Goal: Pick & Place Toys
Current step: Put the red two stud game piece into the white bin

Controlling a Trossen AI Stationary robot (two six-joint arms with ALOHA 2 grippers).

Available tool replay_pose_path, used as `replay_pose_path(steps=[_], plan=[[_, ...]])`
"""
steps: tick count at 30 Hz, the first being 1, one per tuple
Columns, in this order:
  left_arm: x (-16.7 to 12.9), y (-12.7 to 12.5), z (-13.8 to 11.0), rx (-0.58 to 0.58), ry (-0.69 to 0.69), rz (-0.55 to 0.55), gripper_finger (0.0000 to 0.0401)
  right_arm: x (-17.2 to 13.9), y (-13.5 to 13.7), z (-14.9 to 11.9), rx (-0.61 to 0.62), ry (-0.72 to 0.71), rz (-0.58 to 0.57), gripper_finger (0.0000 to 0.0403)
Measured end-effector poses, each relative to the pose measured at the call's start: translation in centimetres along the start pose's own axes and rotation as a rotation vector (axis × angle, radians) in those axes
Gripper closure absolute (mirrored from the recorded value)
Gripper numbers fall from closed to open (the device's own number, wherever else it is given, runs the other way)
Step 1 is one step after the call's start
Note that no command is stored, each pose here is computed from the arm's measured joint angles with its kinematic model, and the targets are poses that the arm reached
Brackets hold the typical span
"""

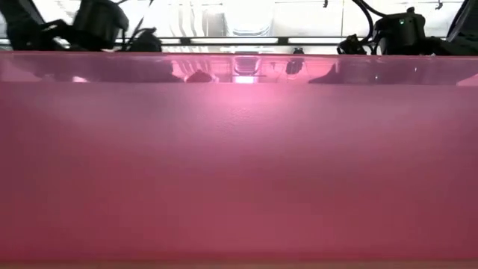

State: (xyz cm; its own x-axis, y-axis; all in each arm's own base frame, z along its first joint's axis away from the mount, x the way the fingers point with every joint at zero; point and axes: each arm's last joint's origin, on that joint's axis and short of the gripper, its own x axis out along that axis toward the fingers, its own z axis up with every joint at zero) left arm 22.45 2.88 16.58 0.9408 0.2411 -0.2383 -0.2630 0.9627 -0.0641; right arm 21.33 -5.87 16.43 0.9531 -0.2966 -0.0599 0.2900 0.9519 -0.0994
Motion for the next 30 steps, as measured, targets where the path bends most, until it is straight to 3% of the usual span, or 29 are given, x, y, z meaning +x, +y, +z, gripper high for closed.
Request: replay_pose_path(steps=[12,20,30], plan=[[4.9,4.4,2.7,0.098,0.123,0.14,0.0242,0.8,0.1,-0.4,-0.008,0.019,0.002,0.0064],[8.5,7.6,2.9,0.102,0.25,0.223,0.0242,0.7,0.0,-0.1,-0.006,0.001,0.0,0.0064],[11.7,8.7,3.4,0.109,0.41,0.23,0.0242,0.7,0.0,-0.1,-0.006,0.004,0.0,0.0064]])
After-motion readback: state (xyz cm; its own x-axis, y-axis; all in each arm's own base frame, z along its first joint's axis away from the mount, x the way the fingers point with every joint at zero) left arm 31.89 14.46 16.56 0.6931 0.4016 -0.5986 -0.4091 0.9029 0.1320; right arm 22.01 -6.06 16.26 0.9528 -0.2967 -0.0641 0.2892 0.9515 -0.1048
